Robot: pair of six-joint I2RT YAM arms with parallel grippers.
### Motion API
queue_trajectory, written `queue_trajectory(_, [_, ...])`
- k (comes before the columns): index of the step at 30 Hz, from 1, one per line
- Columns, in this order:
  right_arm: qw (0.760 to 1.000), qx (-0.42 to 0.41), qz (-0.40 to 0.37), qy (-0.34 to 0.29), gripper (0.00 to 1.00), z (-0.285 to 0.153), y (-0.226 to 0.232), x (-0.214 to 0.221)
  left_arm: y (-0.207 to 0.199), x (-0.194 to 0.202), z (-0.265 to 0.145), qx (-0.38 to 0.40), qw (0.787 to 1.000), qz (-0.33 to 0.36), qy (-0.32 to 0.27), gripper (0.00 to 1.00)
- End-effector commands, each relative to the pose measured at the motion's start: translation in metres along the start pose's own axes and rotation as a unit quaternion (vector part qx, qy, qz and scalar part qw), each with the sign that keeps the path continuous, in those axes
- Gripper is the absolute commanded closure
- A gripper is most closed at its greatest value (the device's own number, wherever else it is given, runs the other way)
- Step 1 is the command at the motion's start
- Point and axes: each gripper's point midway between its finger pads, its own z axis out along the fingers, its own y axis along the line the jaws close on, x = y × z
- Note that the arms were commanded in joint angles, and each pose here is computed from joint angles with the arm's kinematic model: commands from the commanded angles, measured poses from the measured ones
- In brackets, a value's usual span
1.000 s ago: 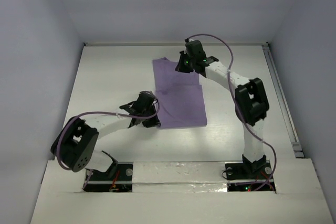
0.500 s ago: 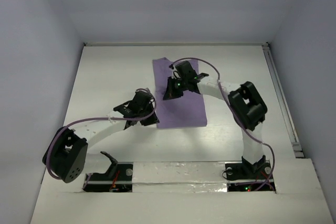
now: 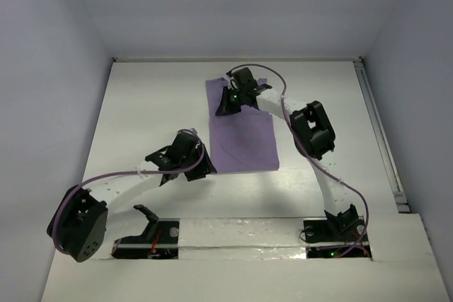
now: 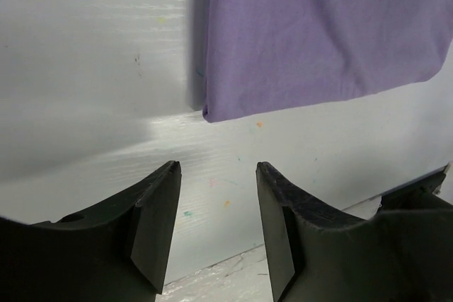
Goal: Fold and stack the t-shirts
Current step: Fold the tshirt
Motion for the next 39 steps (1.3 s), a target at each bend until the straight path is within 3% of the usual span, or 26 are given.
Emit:
queue_trajectory(1, [0.999,-0.014,-0.013,-0.05,1.0,-0.039,0.027,-0.035,-0.01,-0.004,0.0,0.023,1.0,-0.012,-0.005,0.56])
queue_trajectory(3, [0.997,-0.019,-0.025,-0.064,1.0,-0.06,0.04,-0.04,-0.013,-0.006,0.003,0.024,0.999,-0.02,-0.009,0.54])
queue_trajectory(5, [0.991,-0.025,-0.051,-0.119,0.99,-0.122,0.066,-0.053,-0.02,-0.012,0.007,0.037,0.998,-0.04,-0.018,0.54])
queue_trajectory(6, [0.995,-0.008,-0.038,-0.092,0.99,-0.11,0.045,-0.031,-0.023,-0.013,0.008,0.044,0.998,-0.04,-0.02,0.54])
queue_trajectory(7, [0.99,-0.009,-0.048,-0.129,0.96,-0.145,0.059,-0.036,-0.025,-0.015,0.01,0.05,0.997,-0.049,-0.023,0.54])
queue_trajectory(8, [0.991,0.005,-0.042,-0.124,0.88,-0.163,0.048,-0.007,-0.023,-0.016,0.014,0.047,0.997,-0.056,-0.022,0.55])
queue_trajectory(9, [0.995,0.024,-0.025,-0.092,0.88,-0.151,0.024,0.02,-0.021,-0.014,0.016,0.043,0.997,-0.058,-0.019,0.56])
queue_trajectory(10, [0.995,0.038,-0.012,-0.091,0.75,-0.161,0.013,0.035,-0.02,-0.013,0.018,0.041,0.997,-0.058,-0.017,0.58])
queue_trajectory(13, [0.993,0.079,0.03,-0.076,0.57,-0.195,-0.029,0.098,-0.013,-0.009,0.024,0.028,0.998,-0.058,-0.009,0.62])
queue_trajectory(14, [0.991,0.082,0.049,-0.096,0.56,-0.216,-0.036,0.101,-0.01,-0.008,0.025,0.022,0.998,-0.059,-0.007,0.64])
queue_trajectory(15, [0.989,0.106,0.077,-0.07,0.55,-0.217,-0.062,0.134,-0.008,-0.007,0.026,0.018,0.998,-0.058,-0.005,0.65])
queue_trajectory(17, [0.986,0.105,0.106,-0.068,0.52,-0.234,-0.076,0.152,-0.002,-0.006,0.026,0.005,0.998,-0.058,-0.007,0.65])
queue_trajectory(22, [0.98,0.13,0.146,-0.042,0.44,-0.236,-0.106,0.196,0.012,-0.003,0.026,-0.02,0.998,-0.053,-0.011,0.61])
queue_trajectory(30, [0.974,0.119,0.19,-0.013,0.47,-0.212,-0.124,0.219,0.02,0.004,0.036,-0.028,0.998,-0.048,0.004,0.63])
queue_trajectory(39, [0.974,0.122,0.192,-0.014,0.67,-0.208,-0.128,0.217,0.025,0.004,0.04,-0.036,0.998,-0.046,-0.001,0.75])
